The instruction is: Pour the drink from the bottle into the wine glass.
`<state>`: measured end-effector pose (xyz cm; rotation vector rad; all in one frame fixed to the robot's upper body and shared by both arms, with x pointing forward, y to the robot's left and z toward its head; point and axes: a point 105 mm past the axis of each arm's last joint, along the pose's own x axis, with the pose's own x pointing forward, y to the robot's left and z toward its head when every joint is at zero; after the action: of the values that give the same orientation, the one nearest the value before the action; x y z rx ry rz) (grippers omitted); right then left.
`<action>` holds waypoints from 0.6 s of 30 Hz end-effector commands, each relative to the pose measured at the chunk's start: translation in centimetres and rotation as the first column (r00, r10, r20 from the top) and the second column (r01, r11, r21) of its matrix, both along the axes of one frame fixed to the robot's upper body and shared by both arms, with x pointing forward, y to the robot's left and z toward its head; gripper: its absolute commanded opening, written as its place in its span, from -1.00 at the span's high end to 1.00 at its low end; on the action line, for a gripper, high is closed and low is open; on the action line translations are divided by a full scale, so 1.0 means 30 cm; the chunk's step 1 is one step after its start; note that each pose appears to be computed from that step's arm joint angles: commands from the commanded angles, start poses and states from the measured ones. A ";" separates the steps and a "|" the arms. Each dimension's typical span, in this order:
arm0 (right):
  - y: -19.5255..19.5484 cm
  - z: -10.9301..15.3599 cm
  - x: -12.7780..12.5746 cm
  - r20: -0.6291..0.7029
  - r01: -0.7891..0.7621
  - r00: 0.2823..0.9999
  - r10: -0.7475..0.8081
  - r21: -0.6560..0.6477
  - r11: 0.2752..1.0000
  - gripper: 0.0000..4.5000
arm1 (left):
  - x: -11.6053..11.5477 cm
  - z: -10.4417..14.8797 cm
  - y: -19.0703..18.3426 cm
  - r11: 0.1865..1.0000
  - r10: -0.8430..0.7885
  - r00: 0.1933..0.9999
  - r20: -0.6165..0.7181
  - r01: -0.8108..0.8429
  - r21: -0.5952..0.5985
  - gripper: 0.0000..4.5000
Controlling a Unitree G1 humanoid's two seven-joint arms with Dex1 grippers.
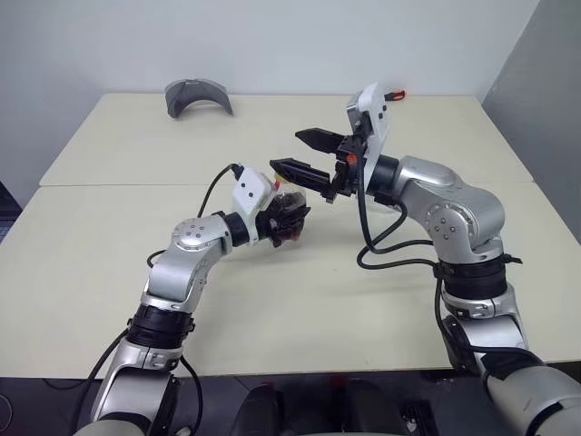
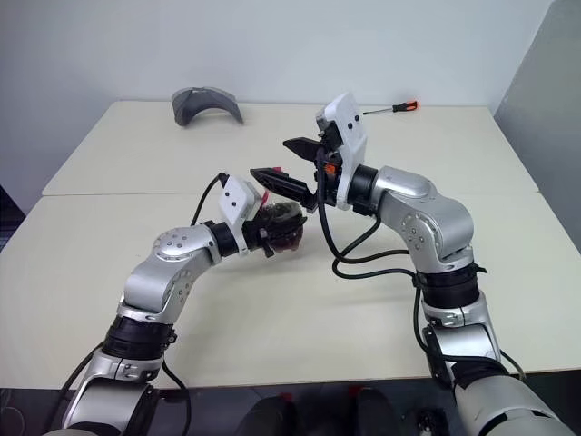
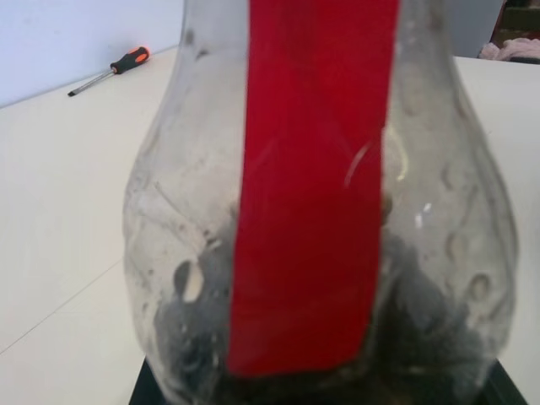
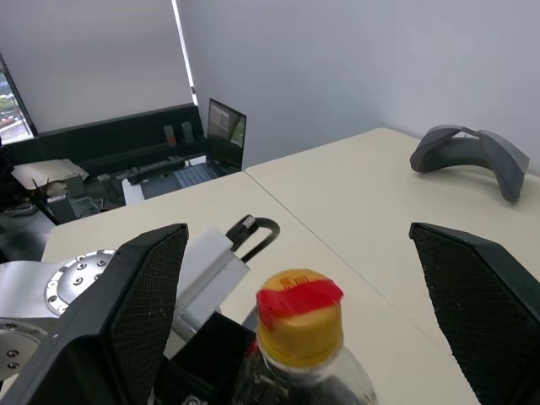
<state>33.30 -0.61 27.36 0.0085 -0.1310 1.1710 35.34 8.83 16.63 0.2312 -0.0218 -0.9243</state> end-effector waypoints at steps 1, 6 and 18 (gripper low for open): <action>0.010 0.038 -0.012 0.036 -0.018 0.999 0.018 0.007 1.000 -0.99 | -0.010 0.063 -0.027 0.999 -0.041 0.996 0.081 0.042 -0.008 0.26; 0.028 0.029 -0.007 0.023 -0.032 0.999 0.032 0.011 0.999 -0.99 | -0.012 0.079 -0.037 0.999 -0.047 0.995 0.086 0.048 -0.018 0.26; 0.040 0.003 0.022 0.009 -0.033 0.999 0.033 0.002 0.999 -0.99 | -0.007 0.094 -0.018 0.999 -0.027 0.996 0.086 0.029 -0.022 0.26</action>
<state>34.37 0.26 25.89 0.0240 -0.0754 1.1856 35.35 8.40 16.87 0.2236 -0.0186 -0.9410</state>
